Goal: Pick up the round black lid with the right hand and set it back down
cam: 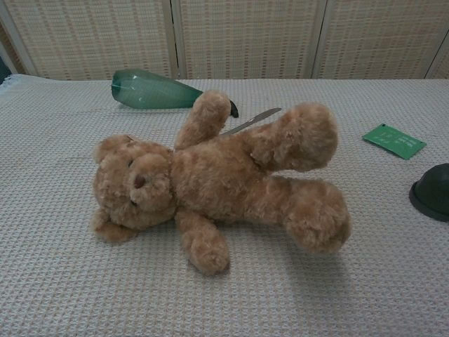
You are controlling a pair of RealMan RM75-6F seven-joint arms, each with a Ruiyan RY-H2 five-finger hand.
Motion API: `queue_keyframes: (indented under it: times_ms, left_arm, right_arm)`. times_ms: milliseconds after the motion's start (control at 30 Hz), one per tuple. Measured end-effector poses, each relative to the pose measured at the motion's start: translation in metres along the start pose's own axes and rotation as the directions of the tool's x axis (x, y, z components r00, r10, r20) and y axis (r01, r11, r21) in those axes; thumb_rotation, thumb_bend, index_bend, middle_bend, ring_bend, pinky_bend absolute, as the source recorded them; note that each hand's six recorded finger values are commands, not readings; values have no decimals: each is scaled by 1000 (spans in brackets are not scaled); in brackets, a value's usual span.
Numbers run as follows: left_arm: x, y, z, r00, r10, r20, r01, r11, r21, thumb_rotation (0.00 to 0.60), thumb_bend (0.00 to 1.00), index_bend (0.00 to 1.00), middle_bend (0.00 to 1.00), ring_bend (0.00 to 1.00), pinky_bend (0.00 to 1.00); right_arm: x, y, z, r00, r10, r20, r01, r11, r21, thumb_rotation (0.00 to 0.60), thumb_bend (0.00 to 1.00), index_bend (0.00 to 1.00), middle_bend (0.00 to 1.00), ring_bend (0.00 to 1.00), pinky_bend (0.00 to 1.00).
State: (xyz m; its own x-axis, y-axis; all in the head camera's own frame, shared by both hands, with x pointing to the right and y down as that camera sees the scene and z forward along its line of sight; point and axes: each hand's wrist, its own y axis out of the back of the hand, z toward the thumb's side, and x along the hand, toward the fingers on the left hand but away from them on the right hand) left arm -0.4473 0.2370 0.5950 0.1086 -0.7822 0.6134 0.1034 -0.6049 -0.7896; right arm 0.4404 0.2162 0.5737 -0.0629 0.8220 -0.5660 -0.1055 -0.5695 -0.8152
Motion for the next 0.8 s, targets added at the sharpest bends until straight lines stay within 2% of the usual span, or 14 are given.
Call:
queue_keyframes:
  times_ms: [233,467,800]
  left_arm:
    - [-1,1,-1,1000,4,-1,-4,1000,-2,600,765,564,170,168,433]
    - [-2,5,-1,1000,23,3,-23,1000,-6,600,764,564,170,168,433]
    - [-7,6,3,999,31,11,-31,1000,1,600,765,565,170,168,433]
  right_arm:
    - [-1,-1,0,1000,-2,1,2,1000,7,600,87,8,0,0,177]
    - [-4,2,2,999,-31,-29,31,999,8,600,88,0,0,0,177]
    - [-10,0,6,996,-38,-83,40,999,23,600,69,0,0,0,101]
